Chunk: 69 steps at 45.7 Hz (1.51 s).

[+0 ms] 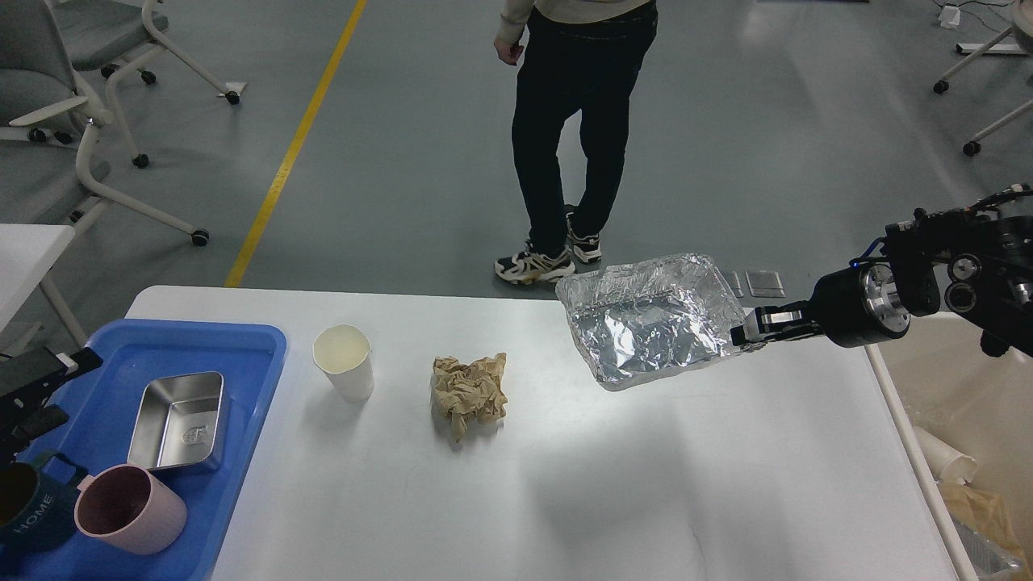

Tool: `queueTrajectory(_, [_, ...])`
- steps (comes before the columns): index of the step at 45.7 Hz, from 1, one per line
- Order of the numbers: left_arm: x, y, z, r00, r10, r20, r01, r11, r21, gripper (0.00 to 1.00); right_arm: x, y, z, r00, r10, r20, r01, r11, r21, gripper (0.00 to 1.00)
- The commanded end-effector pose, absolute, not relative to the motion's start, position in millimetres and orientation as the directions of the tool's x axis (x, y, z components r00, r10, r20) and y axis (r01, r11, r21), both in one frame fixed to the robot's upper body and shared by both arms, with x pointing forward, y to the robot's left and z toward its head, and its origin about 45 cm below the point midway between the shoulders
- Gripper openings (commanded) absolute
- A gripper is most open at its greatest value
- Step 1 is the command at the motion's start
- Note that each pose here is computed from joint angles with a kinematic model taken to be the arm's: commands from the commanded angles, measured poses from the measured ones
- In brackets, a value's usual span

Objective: Tidy desktop

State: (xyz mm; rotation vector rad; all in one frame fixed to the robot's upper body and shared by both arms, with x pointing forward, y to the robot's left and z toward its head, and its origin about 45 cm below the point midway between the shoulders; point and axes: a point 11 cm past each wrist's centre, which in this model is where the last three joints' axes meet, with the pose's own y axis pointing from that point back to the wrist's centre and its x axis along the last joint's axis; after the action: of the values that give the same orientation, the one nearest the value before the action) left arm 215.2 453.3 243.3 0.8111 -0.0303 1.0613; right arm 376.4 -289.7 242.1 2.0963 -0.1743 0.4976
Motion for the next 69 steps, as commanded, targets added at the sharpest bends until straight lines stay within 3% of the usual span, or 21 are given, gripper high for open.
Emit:
queueTrajectory(1, [215,472,244,0.524,0.735,0.431,-0.741,0.143,0.656,0.96,376,-288,241,0.908,0.071,0.413,-0.311,-0.549,0.776,0.00])
queueTrajectory(7, [217,489,240,0.496,0.745,0.445,-0.736,0.089,0.671,0.96,377,-288,241,0.906,0.071,0.417,-0.314,-0.548,0.775,0.00])
queueTrajectory(21, [245,472,260,0.489,0.728,0.481,-0.806,0.165,0.569,0.96,376,-292,241,0.907,0.065,0.417,-0.319,-0.543,0.777,0.00])
queueTrajectory(42, [276,460,214,0.530,0.744,0.408,-0.727,0.150,0.670,0.95,375,-288,239,0.908,0.069,0.413,-0.311,-0.549,0.776,0.00])
queueTrajectory(69, [339,380,187,0.606,0.701,0.375,-0.732,0.308,0.607,0.74,374,-287,238,0.907,0.068,0.415,-0.312,-0.552,0.773,0.00])
